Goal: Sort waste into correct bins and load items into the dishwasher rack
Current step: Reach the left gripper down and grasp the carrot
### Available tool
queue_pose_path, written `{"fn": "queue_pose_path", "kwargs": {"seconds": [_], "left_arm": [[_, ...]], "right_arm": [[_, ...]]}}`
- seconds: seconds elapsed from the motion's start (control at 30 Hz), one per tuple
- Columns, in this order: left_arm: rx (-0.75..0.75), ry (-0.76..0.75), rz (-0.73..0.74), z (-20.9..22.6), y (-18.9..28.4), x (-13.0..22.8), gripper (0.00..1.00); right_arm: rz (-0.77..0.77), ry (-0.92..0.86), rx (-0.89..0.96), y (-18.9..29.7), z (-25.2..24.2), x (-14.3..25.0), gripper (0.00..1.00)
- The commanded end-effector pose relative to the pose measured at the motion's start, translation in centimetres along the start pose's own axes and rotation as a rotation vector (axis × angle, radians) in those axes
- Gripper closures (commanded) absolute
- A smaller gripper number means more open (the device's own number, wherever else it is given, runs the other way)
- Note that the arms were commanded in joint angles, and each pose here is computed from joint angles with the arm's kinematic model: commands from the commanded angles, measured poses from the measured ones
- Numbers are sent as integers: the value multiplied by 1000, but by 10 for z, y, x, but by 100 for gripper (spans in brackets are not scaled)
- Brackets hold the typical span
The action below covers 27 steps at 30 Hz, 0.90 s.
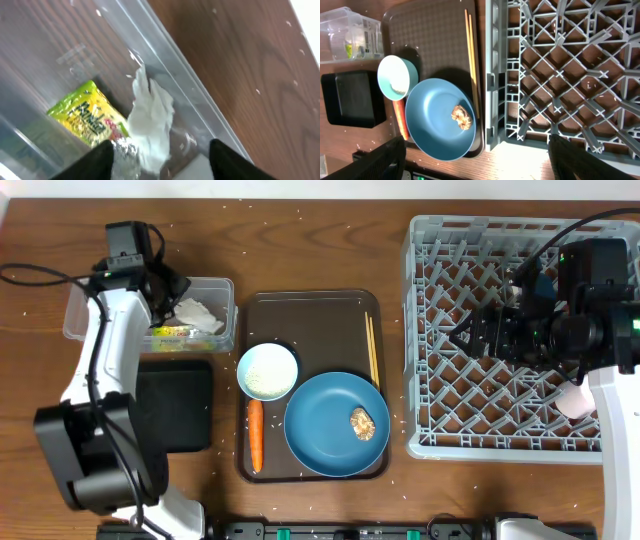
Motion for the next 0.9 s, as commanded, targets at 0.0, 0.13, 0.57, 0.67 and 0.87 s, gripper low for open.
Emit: {"fn": "queue_pose_path", "kwargs": {"seconds": [0.0, 0.13, 0.57, 0.67, 0.87], "left_arm": [[144, -164, -40, -17, 57, -4, 36], [311, -400, -26, -27, 114, 13, 30], [403, -912, 275, -9, 192, 133, 30], [339, -957, 310, -5, 187, 144, 30], [236, -1059, 335, -6, 175, 162, 31]], "right_arm": [[-2, 5, -11, 2, 3, 2, 15], [-26, 50, -16, 7, 5, 3, 14], [-276, 113, -84, 63, 23, 17, 1], [-268, 100, -83, 64, 23, 20, 1], [-247, 91, -78, 62, 21, 23, 1]]}}
Point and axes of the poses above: each gripper's point midway between its finger pads, its own y axis back along the fingers, its own z axis along the line the jaws close on, x = y × z, the point moved 5 cm from there along y, back along the fingers, and after that the axes turned 3 degrees about -y, right-handed, at the moved point
